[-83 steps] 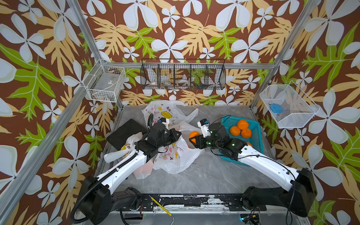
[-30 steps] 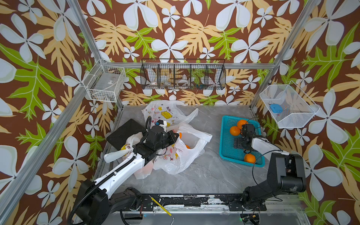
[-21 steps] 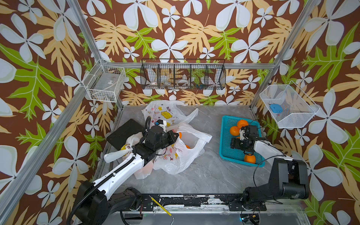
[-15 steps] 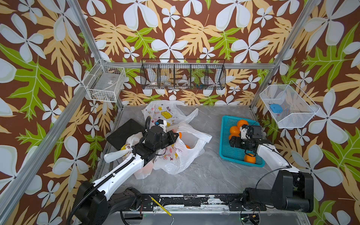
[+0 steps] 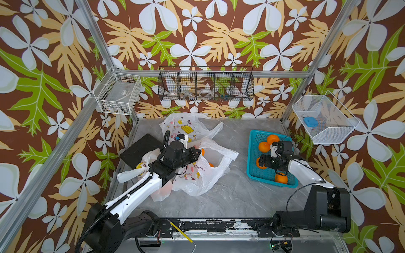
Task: Place the oranges into plastic bags & tie knots
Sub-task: Adjust the orange in the basket, then pick up the orange from the basket.
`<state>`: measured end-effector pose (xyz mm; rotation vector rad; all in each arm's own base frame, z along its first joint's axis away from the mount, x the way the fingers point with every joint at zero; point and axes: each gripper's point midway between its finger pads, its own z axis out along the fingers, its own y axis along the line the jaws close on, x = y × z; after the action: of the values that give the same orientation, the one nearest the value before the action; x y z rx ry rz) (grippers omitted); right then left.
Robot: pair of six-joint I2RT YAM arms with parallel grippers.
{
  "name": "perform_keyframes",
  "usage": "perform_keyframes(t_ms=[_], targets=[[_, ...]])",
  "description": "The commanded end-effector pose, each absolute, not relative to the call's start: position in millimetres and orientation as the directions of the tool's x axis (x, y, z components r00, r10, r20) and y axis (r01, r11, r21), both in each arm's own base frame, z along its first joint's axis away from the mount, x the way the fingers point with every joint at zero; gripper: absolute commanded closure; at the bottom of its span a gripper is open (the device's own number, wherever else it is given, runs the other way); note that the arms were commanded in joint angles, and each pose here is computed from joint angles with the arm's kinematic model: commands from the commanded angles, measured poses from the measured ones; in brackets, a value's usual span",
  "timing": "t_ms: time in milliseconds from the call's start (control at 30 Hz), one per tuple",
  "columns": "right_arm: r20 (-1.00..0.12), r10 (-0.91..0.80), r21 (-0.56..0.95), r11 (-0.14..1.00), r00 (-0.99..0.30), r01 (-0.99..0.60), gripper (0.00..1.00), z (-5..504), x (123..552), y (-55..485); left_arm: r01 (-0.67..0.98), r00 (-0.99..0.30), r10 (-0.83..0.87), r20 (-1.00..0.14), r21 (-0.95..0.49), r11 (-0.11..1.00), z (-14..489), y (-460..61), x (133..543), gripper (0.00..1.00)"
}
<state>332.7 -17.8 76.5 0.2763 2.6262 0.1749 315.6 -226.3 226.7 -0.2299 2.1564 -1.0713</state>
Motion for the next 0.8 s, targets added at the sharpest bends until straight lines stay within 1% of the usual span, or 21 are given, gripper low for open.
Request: perform_keyframes(t_ms=[0, 100, 200, 300, 333, 400, 533, 633, 700, 767], targets=[[-0.465, 0.255, 0.210, 0.962, -0.848, 0.175, 0.04, 69.8, 348.1, -15.2, 0.152, -0.729, -0.441, -0.524, -0.752, 0.642, 230.1, -225.7, 316.9, 1.00], [-0.436, 0.268, 0.246, 0.954, -0.859, 0.173, 0.06, 57.0, 355.3, -9.1, 0.148, -0.730, -0.442, -0.522, -0.751, 0.643, 229.3, -225.3, 316.8, 1.00], [-0.408, 0.276, 0.244, 0.951, -0.870, 0.187, 0.11, 45.4, 353.6, -8.4, 0.143, -0.731, -0.443, -0.520, -0.751, 0.645, 228.1, -225.1, 317.1, 1.00], [-0.408, 0.275, 0.243, 0.952, -0.871, 0.187, 0.23, 39.8, 350.9, -8.4, 0.141, -0.731, -0.444, -0.518, -0.751, 0.645, 227.7, -224.8, 317.0, 1.00], [-0.404, 0.272, 0.243, 0.952, -0.873, 0.184, 0.26, 39.4, 349.4, -7.7, 0.143, -0.730, -0.442, -0.520, -0.750, 0.646, 227.8, -224.9, 317.2, 1.00], [-0.410, 0.267, 0.244, 0.953, -0.872, 0.177, 0.36, 44.8, 347.6, -7.0, 0.144, -0.729, -0.441, -0.524, -0.747, 0.649, 228.0, -224.5, 317.5, 1.00], [-0.465, 0.266, 0.249, 0.955, -0.845, 0.164, 0.39, 75.1, 341.3, -6.2, 0.145, -0.726, -0.443, -0.526, -0.746, 0.650, 228.8, -224.2, 318.0, 1.00], [-0.519, 0.257, 0.269, 0.954, -0.815, 0.129, 0.40, 110.6, 332.0, 0.0, 0.145, -0.724, -0.444, -0.528, -0.745, 0.651, 228.9, -223.8, 318.5, 1.00], [-0.556, 0.240, 0.291, 0.953, -0.796, 0.085, 0.41, 136.8, 324.3, 12.5, 0.143, -0.722, -0.446, -0.530, -0.744, 0.653, 228.4, -223.4, 319.0, 1.00], [-0.601, 0.213, 0.321, 0.947, -0.771, 0.012, 0.41, 164.8, 318.5, 36.1, 0.144, -0.720, -0.448, -0.530, -0.745, 0.651, 228.7, -223.6, 319.4, 1.00]])
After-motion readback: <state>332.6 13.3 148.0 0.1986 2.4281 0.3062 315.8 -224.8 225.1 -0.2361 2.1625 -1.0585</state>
